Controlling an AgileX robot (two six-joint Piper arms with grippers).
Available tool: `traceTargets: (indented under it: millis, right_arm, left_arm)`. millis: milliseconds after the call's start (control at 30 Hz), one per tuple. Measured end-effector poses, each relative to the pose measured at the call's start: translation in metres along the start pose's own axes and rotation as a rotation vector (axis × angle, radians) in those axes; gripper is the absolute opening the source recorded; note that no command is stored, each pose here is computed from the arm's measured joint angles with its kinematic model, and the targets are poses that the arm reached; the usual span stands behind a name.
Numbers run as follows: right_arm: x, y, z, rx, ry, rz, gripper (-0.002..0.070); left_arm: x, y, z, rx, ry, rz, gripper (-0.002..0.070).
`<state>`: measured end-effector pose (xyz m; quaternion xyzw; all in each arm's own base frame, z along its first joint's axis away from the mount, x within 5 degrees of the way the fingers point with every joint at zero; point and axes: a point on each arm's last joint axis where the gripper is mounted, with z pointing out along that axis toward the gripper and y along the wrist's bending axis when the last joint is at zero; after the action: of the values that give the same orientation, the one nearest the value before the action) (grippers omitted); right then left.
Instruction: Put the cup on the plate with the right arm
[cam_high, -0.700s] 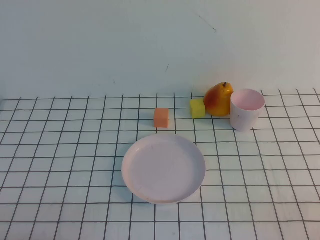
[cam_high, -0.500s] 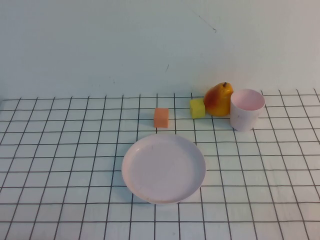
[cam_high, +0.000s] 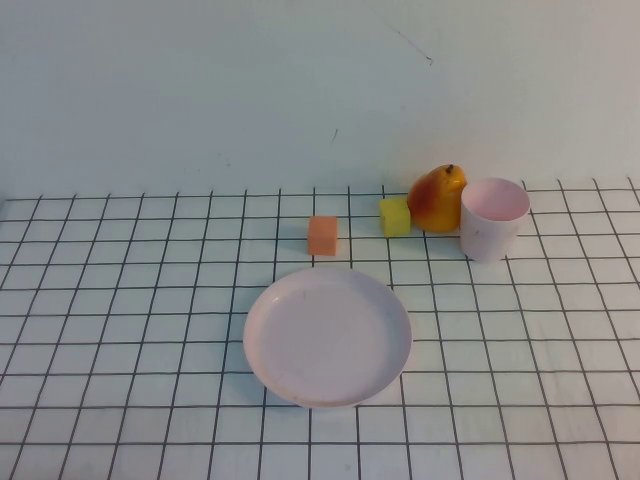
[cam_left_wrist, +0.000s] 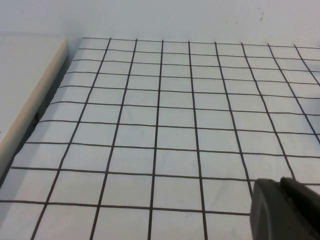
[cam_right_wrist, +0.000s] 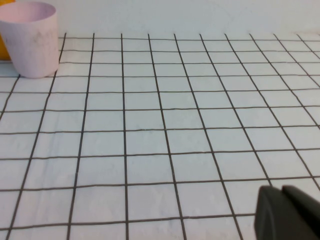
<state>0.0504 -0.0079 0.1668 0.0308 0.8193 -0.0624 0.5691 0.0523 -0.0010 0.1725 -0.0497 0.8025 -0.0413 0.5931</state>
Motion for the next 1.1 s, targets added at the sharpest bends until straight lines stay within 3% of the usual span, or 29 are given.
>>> traceTargets:
  millis: [400,800,1100]
  right_arm:
    - [-0.005,-0.001,0.0,0.013,-0.058,-0.034,-0.0002]
    - [-0.065,-0.001,-0.028,0.033,-0.805,-0.06,-0.0002]
    - [-0.076,-0.001,-0.041,0.042,-0.993,-0.048,-0.0002]
  left_arm:
    - [0.0,0.0,0.0,0.0,0.0,0.0,-0.0003]
    - [0.0,0.0,0.0,0.0,0.0,0.0,-0.0003]
    - [0.0,0.0,0.0,0.0,0.0,0.0,-0.0001]
